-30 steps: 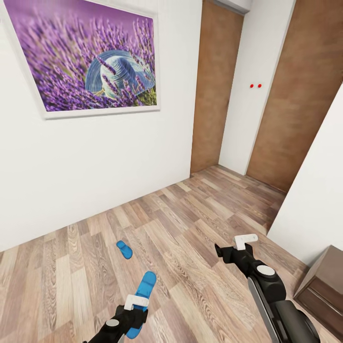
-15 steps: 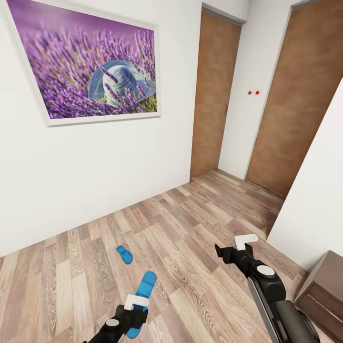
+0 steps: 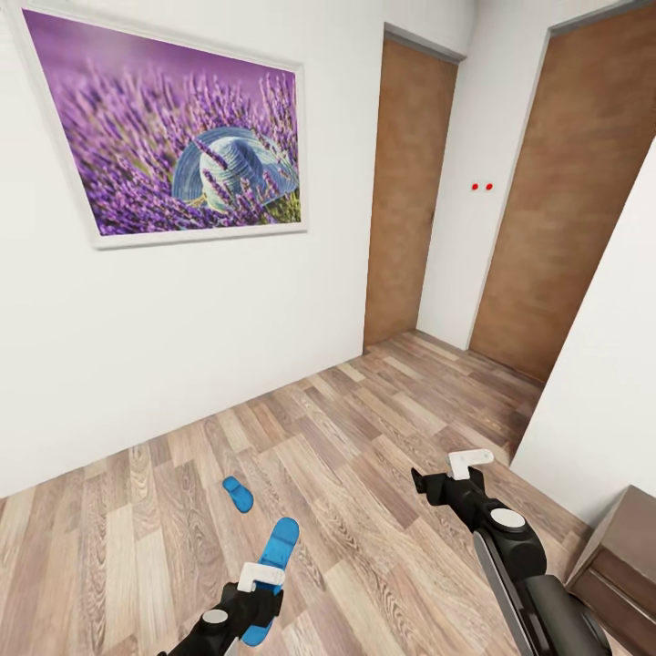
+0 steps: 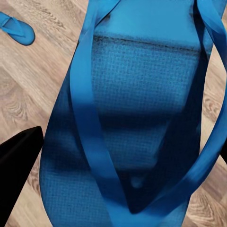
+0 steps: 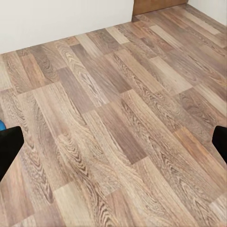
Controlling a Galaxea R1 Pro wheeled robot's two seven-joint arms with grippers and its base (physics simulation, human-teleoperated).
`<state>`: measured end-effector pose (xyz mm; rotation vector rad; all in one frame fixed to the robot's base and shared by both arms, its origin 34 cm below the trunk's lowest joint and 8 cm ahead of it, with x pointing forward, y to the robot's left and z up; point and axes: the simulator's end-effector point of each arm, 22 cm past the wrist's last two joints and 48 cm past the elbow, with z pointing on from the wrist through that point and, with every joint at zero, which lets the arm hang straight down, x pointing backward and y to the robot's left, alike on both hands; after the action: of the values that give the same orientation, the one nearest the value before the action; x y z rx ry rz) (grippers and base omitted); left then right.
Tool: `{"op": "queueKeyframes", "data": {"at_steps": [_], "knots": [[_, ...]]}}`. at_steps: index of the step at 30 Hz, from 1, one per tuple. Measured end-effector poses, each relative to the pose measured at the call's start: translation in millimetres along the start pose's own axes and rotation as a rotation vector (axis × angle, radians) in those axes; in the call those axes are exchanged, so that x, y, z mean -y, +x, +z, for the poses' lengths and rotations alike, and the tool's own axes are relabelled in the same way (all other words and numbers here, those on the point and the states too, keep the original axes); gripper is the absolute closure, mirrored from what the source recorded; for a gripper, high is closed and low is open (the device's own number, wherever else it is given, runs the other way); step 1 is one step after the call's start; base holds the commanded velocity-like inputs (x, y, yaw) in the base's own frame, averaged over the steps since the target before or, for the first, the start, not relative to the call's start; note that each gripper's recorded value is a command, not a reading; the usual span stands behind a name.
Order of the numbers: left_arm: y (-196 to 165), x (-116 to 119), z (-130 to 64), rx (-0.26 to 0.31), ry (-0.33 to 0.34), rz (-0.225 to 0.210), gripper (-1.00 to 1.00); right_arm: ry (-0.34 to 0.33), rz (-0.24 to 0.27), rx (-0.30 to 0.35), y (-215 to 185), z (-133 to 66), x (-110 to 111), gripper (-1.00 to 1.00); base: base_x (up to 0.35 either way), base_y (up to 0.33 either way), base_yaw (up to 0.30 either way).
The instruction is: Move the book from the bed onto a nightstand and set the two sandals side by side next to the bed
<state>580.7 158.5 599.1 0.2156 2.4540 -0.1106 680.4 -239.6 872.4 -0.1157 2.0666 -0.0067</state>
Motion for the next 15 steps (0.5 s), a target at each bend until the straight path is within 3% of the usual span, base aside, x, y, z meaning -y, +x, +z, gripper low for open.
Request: {"op": "queueKeyframes", "data": {"at_steps": [7,15], "knots": [[-1.6,-0.2,-1.0,0.005,-0.001,0.001,1.00,-0.004,-0.001,0.005,-2.2,-1.5,-0.7,-1.00,0.081,0.000,0.000],[-1.5,-0.1,-1.3,0.005,-0.001,0.005,1.00,-0.002,-0.001,0.005,-2.1,-2.1,-0.8,-1.00,0.290,0.000,0.005]]}}
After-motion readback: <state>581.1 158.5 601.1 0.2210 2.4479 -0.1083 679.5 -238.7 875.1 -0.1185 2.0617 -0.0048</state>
